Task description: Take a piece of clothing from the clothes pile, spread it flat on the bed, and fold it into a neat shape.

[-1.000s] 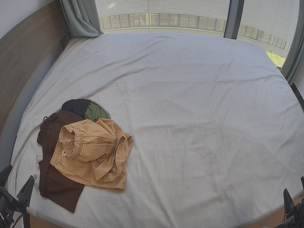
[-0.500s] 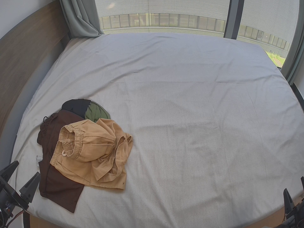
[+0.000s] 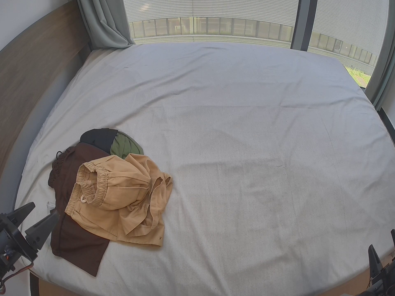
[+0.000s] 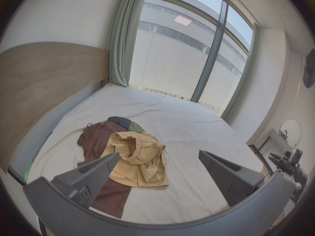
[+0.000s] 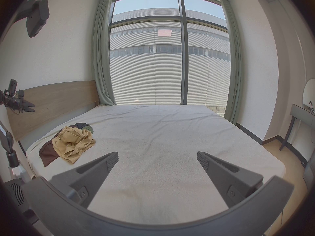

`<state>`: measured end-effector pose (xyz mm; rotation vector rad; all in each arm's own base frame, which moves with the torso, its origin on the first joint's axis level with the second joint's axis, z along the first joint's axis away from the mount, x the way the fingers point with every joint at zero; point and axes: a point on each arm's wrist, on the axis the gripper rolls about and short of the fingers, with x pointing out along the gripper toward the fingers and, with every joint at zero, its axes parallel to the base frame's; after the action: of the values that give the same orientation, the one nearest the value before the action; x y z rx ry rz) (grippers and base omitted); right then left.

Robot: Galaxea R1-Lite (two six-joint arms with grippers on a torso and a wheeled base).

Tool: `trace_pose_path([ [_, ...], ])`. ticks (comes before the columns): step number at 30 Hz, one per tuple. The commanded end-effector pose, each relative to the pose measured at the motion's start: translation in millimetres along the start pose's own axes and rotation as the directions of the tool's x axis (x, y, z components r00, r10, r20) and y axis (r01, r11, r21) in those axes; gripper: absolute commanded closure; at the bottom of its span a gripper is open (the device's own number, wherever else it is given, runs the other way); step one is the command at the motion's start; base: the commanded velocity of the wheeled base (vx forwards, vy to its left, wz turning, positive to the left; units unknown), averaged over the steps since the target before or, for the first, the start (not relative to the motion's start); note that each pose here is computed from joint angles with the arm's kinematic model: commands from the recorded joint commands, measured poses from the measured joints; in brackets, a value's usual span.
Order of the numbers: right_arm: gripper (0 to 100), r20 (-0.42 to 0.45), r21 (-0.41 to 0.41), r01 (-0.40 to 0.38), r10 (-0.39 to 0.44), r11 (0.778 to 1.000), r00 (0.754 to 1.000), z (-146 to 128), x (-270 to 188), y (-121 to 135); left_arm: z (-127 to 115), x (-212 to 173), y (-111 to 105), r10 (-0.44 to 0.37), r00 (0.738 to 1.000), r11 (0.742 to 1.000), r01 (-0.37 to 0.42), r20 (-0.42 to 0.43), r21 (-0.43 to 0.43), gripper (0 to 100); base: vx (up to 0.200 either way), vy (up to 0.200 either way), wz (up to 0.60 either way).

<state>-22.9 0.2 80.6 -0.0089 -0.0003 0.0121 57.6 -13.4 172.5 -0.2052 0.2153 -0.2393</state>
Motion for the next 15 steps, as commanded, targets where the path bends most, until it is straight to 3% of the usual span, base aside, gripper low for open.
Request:
trace_pose_path([
  [1, 0, -0.003, 0.0, 0.0, 0.0, 1.0, 1.0, -5, 0, 0, 7, 17, 0, 0.01, 0.998, 0.999, -0.012, -0.054, -0.043, 0, 0.0, 0.0, 0.0],
  [15, 0, -0.003, 0.0, 0.0, 0.0, 1.0, 1.0, -5, 0, 0, 13, 71, 2, 0.022, 0.996, 0.997, -0.028, -0.087, -0.069, 0, 0.0, 0.0, 0.0],
])
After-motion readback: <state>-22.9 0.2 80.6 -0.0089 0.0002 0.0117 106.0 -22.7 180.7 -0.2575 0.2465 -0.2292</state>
